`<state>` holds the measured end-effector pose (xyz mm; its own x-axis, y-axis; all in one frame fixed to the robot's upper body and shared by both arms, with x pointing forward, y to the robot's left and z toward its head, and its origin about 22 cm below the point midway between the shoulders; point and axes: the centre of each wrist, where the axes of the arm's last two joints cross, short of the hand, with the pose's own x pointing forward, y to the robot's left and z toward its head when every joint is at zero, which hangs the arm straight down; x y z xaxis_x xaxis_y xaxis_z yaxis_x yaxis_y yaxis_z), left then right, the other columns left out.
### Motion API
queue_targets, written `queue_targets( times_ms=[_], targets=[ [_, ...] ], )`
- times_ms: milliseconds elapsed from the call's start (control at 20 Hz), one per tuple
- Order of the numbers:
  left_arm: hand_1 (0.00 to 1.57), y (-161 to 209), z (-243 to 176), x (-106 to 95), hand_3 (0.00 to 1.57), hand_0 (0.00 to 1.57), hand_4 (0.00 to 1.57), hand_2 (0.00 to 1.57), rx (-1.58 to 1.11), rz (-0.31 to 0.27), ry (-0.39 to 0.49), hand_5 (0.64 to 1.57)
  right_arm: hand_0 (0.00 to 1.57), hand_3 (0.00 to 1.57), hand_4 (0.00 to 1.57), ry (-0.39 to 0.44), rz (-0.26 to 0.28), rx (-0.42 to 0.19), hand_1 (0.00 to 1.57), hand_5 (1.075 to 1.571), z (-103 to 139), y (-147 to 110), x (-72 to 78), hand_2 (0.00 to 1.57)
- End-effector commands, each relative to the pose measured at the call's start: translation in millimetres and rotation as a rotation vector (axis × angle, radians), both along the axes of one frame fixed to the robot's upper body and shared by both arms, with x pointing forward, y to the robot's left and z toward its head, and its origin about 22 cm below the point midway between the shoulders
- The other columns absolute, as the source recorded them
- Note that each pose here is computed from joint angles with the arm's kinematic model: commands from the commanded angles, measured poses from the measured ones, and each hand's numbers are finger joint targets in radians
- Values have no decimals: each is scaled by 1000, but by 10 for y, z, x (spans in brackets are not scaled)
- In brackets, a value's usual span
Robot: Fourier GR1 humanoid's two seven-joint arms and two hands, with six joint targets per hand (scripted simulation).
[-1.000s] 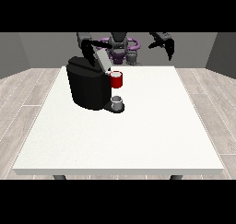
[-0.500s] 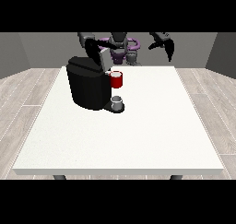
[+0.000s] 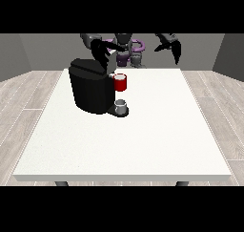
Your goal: Insert the coffee pod into the coffee machine and close the lid
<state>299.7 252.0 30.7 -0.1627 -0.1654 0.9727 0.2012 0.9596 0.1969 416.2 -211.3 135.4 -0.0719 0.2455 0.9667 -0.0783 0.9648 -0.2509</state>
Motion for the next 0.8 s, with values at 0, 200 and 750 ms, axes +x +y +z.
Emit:
queue_targets(
  times_ms=[0,200,750],
  targets=[
    [0,64,-59,-20,0,0,337,0,-10,6,11,1571,0,0,0,-81,108,-20,0,1571,92,474,-25,0],
    [0,-60,14,37,0,0,398,0,-20,-57,-22,1571,0,0,87,-145,105,-87,0,1571,375,511,-3,0],
    [0,-298,182,164,0,0,418,0,-18,-139,-105,1571,0,0,102,-215,29,-126,0,1571,942,402,-18,0]
  ],
)
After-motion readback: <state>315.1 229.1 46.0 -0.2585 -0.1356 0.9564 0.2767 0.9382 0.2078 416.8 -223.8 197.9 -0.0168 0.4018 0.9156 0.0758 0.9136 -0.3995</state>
